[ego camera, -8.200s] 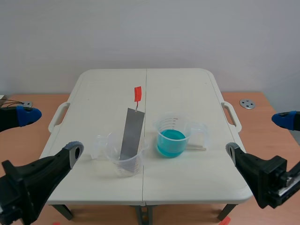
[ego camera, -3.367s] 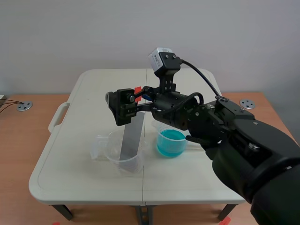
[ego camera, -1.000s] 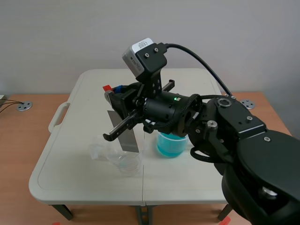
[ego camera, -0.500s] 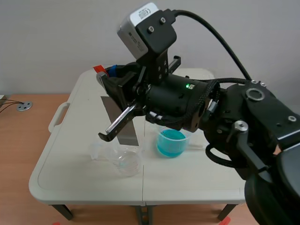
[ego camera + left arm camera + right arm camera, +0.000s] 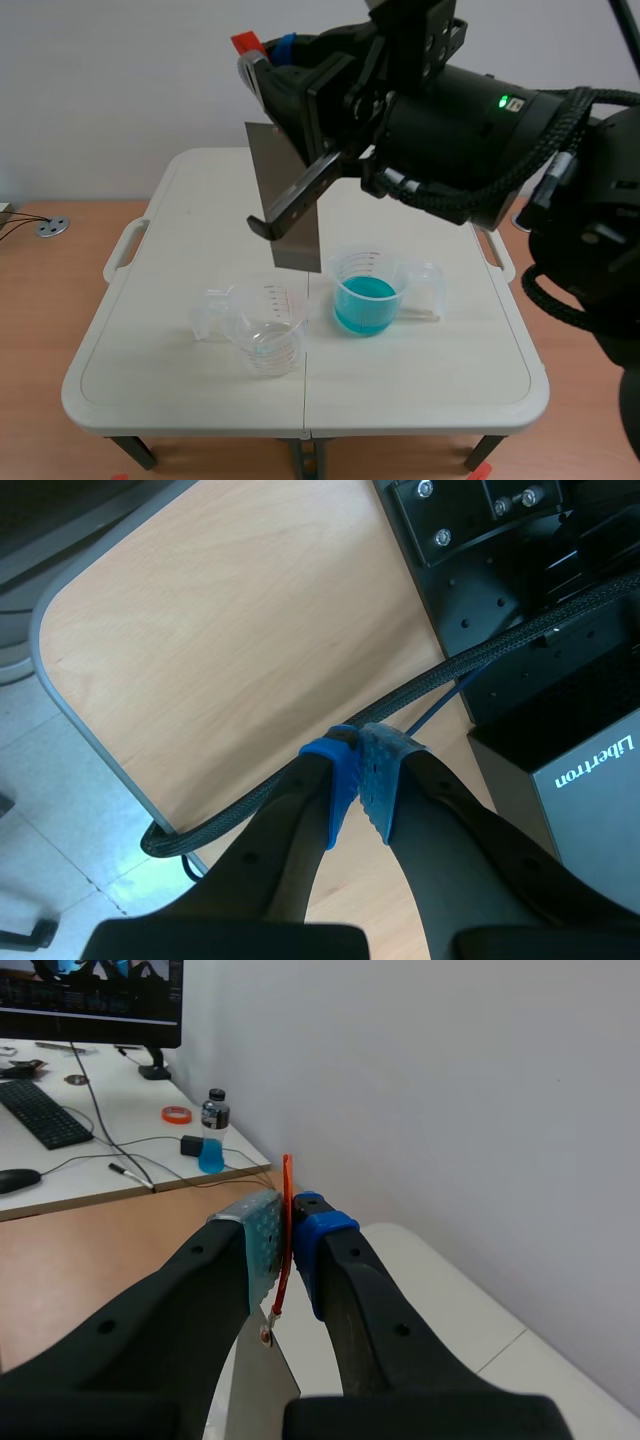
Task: Hold the metal plate by the orange handle, dip it into the blue solution, take it out and point at it, then put the plate back in the beaker on the left.
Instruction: 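Move the plate over the blue solution, then point at the plate with the left hand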
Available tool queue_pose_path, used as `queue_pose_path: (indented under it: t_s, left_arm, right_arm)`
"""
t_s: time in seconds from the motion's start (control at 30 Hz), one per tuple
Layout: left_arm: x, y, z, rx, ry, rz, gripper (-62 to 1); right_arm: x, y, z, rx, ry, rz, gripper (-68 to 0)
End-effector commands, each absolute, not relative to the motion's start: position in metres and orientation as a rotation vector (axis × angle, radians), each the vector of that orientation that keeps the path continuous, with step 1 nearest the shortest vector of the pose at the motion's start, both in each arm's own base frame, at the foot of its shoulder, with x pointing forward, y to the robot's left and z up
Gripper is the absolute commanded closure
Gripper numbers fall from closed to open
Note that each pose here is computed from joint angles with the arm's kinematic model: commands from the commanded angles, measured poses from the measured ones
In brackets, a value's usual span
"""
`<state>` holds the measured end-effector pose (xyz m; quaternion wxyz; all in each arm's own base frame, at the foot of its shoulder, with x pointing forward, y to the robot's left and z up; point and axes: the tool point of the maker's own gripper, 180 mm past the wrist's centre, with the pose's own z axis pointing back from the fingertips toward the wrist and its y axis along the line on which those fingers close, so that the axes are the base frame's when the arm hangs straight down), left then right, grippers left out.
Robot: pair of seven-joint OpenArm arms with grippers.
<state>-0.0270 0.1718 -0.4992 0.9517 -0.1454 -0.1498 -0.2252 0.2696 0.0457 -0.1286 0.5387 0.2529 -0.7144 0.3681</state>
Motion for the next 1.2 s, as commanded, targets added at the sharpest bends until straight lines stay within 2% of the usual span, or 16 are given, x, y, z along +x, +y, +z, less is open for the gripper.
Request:
queue_pose_path:
  t_s: [0.0,0.3,0.5,0.73,0.9,1.03,1.17]
  left_arm:
    - [-0.025,0.168,-0.496,-0.306,-0.319,-0.459,-1.5]
    - [-0.012,0.167,-0.491,-0.312,-0.387,-0.450,-1.5]
    - [0.026,0.188,-0.474,-0.271,-0.490,-0.421,-1.5]
    - [0.099,0.246,-0.428,-0.159,-0.687,-0.317,-1.5]
    - [0.146,0.274,-0.386,-0.096,-0.823,-0.314,-1.5]
    - [0.179,0.274,-0.350,-0.084,-0.938,-0.369,-1.5]
    - [0.205,0.252,-0.317,-0.121,-1.052,-0.462,-1.5]
  right_arm:
    - [0.271,0.041,-0.115,0.594,-1.747,0.867,-1.1]
    - [0.282,0.011,-0.113,0.516,-1.757,0.858,-1.1]
    - [0.288,-0.010,-0.108,0.468,-1.778,0.847,-1.1]
    - [0.294,-0.029,-0.105,0.408,-1.786,0.843,-1.1]
    - [0.298,-0.035,-0.102,0.391,-1.791,0.846,-1.1]
    - [0.303,-0.037,-0.099,0.397,-1.802,0.834,-1.1]
    - [0.309,-0.038,-0.097,0.403,-1.802,0.826,-1.1]
